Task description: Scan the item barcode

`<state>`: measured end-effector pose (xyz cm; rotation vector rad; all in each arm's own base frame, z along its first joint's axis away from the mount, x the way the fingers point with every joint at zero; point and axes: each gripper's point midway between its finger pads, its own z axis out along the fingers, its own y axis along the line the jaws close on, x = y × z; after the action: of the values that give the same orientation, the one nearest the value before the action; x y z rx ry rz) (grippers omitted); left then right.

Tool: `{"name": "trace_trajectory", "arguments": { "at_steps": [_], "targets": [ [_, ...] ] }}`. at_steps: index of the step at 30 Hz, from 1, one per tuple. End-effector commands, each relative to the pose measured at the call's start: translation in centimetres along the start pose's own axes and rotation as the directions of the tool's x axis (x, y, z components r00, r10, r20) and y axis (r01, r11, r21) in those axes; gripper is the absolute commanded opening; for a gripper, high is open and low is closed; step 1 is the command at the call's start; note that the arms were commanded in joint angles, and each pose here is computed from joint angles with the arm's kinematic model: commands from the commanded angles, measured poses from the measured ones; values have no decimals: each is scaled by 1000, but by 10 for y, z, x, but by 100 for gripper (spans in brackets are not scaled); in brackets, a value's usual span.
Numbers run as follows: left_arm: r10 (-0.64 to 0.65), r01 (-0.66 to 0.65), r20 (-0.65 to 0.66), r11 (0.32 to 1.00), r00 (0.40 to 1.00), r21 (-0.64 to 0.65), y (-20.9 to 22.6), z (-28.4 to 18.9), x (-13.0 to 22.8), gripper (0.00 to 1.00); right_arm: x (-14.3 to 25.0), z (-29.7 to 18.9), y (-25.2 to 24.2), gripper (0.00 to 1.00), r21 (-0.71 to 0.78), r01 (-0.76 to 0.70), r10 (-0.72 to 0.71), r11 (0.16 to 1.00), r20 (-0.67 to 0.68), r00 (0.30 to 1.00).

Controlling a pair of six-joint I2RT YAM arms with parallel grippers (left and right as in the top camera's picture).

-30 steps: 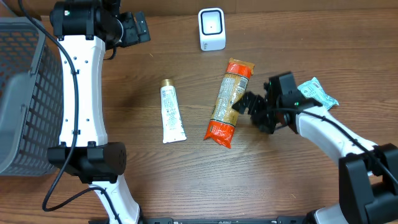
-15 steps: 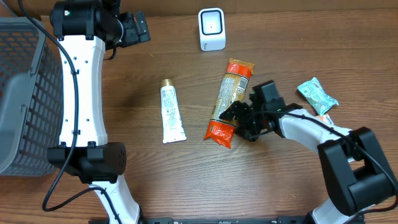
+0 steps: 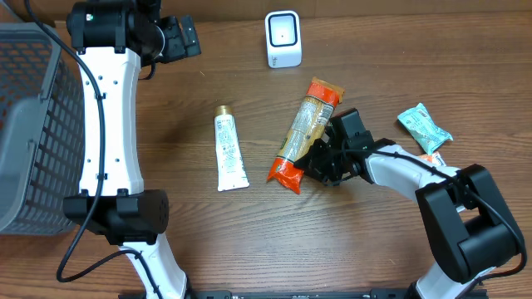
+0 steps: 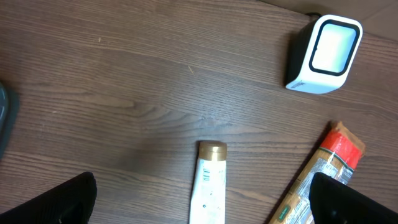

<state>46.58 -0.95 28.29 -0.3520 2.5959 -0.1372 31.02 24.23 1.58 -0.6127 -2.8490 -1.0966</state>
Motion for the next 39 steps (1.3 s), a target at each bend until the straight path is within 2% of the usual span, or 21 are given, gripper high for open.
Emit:
{"name": "trace_trajectory", "arguments": {
  "at_steps": [1, 4, 7, 11, 14, 21, 26, 30, 32, 34, 35, 36, 37, 38, 39],
  "targets": [
    [13, -13, 2, 1000, 1000, -4, 0, 0, -1, 100, -4, -13, 7, 4, 35, 139, -138, 990, -25, 990],
    [13, -13, 2, 1000, 1000, -4, 0, 0, -1, 100, -7, -40, 8, 4, 187, 207, -201, 960, -51, 978],
    [13, -13, 3, 1000, 1000, -5, 0, 0, -1, 100, -17, -79, 11, 4, 395, 280, -289, 875, -38, 957],
    [13, -13, 3, 1000, 1000, -4, 0, 0, -1, 100, -27, -125, 19, 4, 617, 342, -423, 708, -18, 906],
    [13, -13, 2, 1000, 1000, -4, 0, 0, 0, 100, -29, -133, 13, 4, 724, 363, -496, 587, -33, 868],
    [13, -13, 3, 1000, 1000, -4, 0, 0, -1, 100, -25, -105, -10, 4, 838, 411, -539, 359, -174, 824],
    [13, -13, 2, 1000, 1000, -4, 0, 0, -1, 100, -5, -73, -9, 4, 824, 491, -570, 284, -267, 777],
    [13, -13, 2, 1000, 1000, -4, 0, 0, -1, 100, 17, -50, 9, 4, 790, 557, -643, 255, -292, 708],
    [13, -13, 2, 1000, 1000, -4, 0, 0, -1, 100, 30, -36, 20, 7, 755, 620, -694, 213, -330, 640],
    [13, -13, 3, 1000, 1000, -4, 0, 0, -1, 100, 38, -27, 28, 18, 729, 660, -727, 181, -353, 589],
    [13, -13, 2, 1000, 1000, -4, 0, 0, -1, 100, 40, -25, 30, 35, 725, 665, -735, 180, -350, 581],
    [13, -13, 2, 1000, 1000, -4, 0, 0, -1, 100, 39, -23, 32, 63, 724, 665, -740, 185, -342, 579],
    [13, -13, 2, 1000, 1000, -4, 0, 0, -1, 100, 39, -23, 33, 85, 725, 662, -742, 191, -335, 580],
    [13, -13, 2, 1000, 1000, -4, 0, 0, -1, 100, 36, -23, 34, 93, 726, 658, -743, 198, -327, 584],
    [13, -13, 2, 1000, 1000, -4, 0, 0, -1, 100, 34, -24, 33, 94, 729, 654, -742, 203, -322, 588]
  ]
}}
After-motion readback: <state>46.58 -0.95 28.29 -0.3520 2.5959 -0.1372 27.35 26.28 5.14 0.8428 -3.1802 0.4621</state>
